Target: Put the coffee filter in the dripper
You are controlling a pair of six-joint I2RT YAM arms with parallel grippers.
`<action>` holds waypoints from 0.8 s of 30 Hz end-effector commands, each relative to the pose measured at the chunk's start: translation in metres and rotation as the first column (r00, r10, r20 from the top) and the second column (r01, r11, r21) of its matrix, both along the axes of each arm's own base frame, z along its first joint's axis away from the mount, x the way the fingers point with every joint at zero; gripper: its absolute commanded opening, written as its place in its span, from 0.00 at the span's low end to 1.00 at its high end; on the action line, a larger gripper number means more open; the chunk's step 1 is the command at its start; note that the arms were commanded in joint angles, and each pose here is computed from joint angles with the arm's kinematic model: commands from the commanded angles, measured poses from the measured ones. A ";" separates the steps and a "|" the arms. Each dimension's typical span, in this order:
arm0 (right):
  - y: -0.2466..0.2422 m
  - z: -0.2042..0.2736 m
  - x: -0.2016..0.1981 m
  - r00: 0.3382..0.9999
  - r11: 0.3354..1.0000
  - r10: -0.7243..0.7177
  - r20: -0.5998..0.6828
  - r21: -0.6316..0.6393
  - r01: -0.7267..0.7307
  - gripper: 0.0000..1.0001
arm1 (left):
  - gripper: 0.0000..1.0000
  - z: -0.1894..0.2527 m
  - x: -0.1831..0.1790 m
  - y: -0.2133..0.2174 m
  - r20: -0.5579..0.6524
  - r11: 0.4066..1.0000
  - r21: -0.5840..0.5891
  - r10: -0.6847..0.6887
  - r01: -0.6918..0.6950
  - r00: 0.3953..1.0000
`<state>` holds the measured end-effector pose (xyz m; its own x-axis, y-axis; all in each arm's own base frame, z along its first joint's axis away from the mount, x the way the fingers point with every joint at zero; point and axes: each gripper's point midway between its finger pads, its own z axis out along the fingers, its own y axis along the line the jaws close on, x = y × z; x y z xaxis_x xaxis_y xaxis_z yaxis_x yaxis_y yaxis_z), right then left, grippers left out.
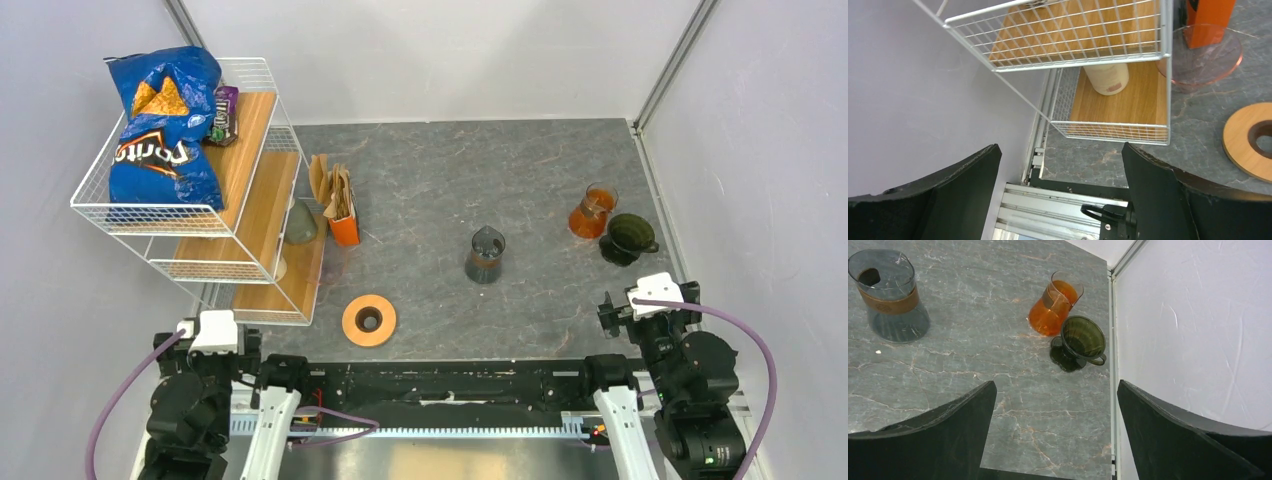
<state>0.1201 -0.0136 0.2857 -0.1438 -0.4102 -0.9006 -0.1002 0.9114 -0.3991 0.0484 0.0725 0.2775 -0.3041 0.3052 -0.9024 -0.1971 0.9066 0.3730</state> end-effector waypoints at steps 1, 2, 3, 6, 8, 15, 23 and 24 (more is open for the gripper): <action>0.002 0.012 0.003 1.000 1.000 0.004 -0.009 0.021 -0.004 0.99 | 1.00 0.003 0.007 -0.018 -0.050 0.995 -0.040 -0.091 0.090 0.995; 0.003 0.013 0.004 1.000 1.000 0.006 -0.022 0.021 -0.005 0.99 | 1.00 0.003 0.008 -0.024 -0.076 0.991 -0.045 -0.133 0.130 0.988; 0.006 0.012 0.008 0.999 0.999 0.026 -0.048 0.022 -0.025 0.99 | 1.00 0.005 0.009 -0.032 -0.097 0.984 -0.061 -0.174 0.168 0.980; 0.013 0.013 0.018 0.991 0.998 0.065 -0.114 0.025 -0.063 0.99 | 1.00 0.003 0.006 -0.072 -0.196 0.912 -0.130 -0.408 0.388 0.892; 0.019 0.013 0.023 0.983 0.995 0.094 -0.159 0.037 -0.089 0.99 | 1.00 0.006 -0.003 -0.098 -0.236 0.834 -0.197 -0.550 0.515 0.801; 0.040 0.014 0.026 0.950 0.979 0.189 -0.247 0.124 -0.163 0.99 | 1.00 0.038 -0.032 -0.152 -0.183 0.599 -0.266 -0.801 0.755 0.570; 0.051 0.015 0.035 0.922 0.964 0.239 -0.305 0.188 -0.188 0.99 | 1.00 0.061 0.002 -0.191 -0.147 0.382 -0.461 -0.923 0.801 0.355; 0.053 0.014 0.038 0.916 0.962 0.245 -0.316 0.196 -0.190 0.99 | 1.00 0.064 0.010 -0.191 -0.143 0.381 -0.458 -0.923 0.803 0.356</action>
<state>0.1529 0.0296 0.2972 -0.3424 -0.3561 -0.8695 -0.3734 0.9008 -0.2218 0.0438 -0.0967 0.3399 -0.2145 0.3785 -0.9004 0.7476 0.6569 0.0980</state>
